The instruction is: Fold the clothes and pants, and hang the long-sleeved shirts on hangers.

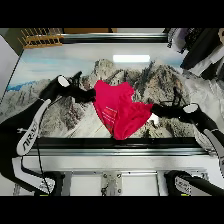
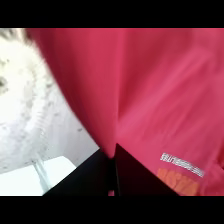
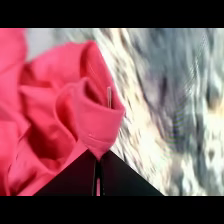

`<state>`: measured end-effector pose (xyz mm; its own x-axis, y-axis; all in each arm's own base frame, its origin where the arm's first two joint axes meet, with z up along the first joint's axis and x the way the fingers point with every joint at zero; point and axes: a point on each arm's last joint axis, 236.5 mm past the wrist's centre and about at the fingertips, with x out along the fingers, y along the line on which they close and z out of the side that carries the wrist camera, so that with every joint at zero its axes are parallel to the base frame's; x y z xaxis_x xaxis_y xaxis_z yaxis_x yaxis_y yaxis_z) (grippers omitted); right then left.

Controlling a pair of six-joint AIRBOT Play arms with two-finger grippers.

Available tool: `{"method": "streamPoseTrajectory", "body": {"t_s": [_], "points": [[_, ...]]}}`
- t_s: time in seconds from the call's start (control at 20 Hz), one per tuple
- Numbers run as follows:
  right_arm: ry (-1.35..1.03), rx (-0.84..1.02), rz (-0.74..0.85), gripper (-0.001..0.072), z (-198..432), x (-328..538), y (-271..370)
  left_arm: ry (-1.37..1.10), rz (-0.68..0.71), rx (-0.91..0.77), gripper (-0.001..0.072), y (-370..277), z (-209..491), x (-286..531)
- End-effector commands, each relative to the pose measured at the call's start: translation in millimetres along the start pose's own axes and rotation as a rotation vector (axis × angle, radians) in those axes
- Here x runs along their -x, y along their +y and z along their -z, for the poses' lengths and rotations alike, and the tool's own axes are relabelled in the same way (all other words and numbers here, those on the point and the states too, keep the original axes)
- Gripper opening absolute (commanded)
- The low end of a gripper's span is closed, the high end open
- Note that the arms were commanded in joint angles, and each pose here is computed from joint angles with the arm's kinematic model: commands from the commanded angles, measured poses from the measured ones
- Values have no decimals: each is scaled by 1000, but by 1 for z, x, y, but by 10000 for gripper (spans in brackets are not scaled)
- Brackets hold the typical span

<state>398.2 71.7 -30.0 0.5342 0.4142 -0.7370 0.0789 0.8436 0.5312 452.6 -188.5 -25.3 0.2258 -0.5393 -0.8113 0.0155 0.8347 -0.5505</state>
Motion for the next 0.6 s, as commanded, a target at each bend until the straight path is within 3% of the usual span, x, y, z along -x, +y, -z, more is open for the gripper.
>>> {"method": "streamPoseTrajectory", "body": {"t_s": [0.0, 0.15, 0.3, 0.55], "points": [[-243, 337, 33, 9, -87, 97, 55, -254, 31, -91, 7, -38, -50, 117], [-522, 531, 54, 9, -138, 239, 127, -578, 77, -236, 8, -105, -61, 269], [-769, 570, 22, 9, -137, 349, 181, -837, 127, -390, 8, -173, -13, 393], [-879, 567, -42, 9, -88, 415, 215, -1017, 205, -562, 8, -230, 92, 481]]}}
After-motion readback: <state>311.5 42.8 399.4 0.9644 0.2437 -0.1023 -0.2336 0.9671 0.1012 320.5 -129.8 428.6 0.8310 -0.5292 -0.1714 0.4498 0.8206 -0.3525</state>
